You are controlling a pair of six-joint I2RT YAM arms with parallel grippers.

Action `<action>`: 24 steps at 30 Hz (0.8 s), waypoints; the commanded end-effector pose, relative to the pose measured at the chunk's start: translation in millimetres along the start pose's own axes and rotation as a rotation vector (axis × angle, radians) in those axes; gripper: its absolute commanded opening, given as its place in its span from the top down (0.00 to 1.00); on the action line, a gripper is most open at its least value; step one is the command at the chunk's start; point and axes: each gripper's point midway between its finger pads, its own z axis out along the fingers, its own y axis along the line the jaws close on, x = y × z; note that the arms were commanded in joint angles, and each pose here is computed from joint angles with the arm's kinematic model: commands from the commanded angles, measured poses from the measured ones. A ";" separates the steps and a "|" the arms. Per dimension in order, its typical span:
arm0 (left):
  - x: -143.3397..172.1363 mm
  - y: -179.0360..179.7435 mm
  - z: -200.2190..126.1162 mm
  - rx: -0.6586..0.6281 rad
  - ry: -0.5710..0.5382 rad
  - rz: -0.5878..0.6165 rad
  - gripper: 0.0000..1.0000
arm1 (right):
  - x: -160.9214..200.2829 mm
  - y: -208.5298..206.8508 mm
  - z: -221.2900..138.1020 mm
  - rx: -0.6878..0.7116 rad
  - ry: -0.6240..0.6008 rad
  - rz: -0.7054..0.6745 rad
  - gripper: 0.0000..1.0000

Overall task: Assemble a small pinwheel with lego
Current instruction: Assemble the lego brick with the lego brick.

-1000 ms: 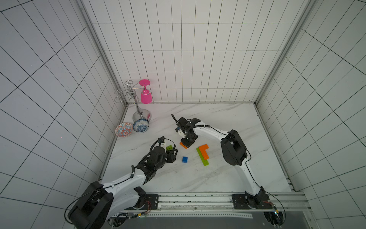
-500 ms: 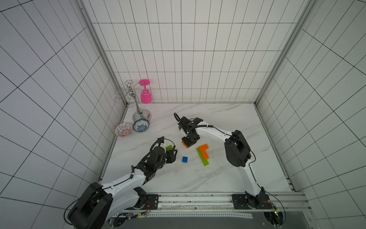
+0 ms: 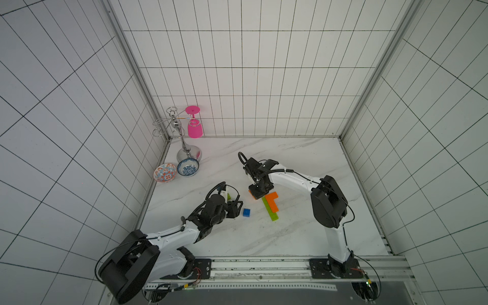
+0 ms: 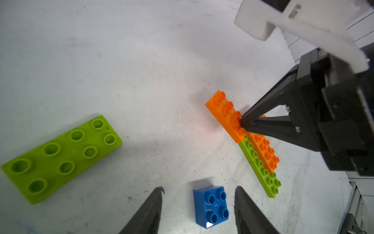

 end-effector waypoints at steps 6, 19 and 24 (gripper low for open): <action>-14.2 -31.1 10.0 0.084 -0.032 0.027 0.41 | 22.2 -18.2 1.8 0.053 0.020 0.086 0.91; -9.6 -29.9 12.8 0.080 -0.022 0.027 0.41 | 29.2 -27.5 7.0 0.089 0.032 0.103 0.91; -8.4 -29.1 12.5 0.079 -0.021 0.027 0.41 | 32.2 -28.0 11.8 0.088 0.046 0.108 0.91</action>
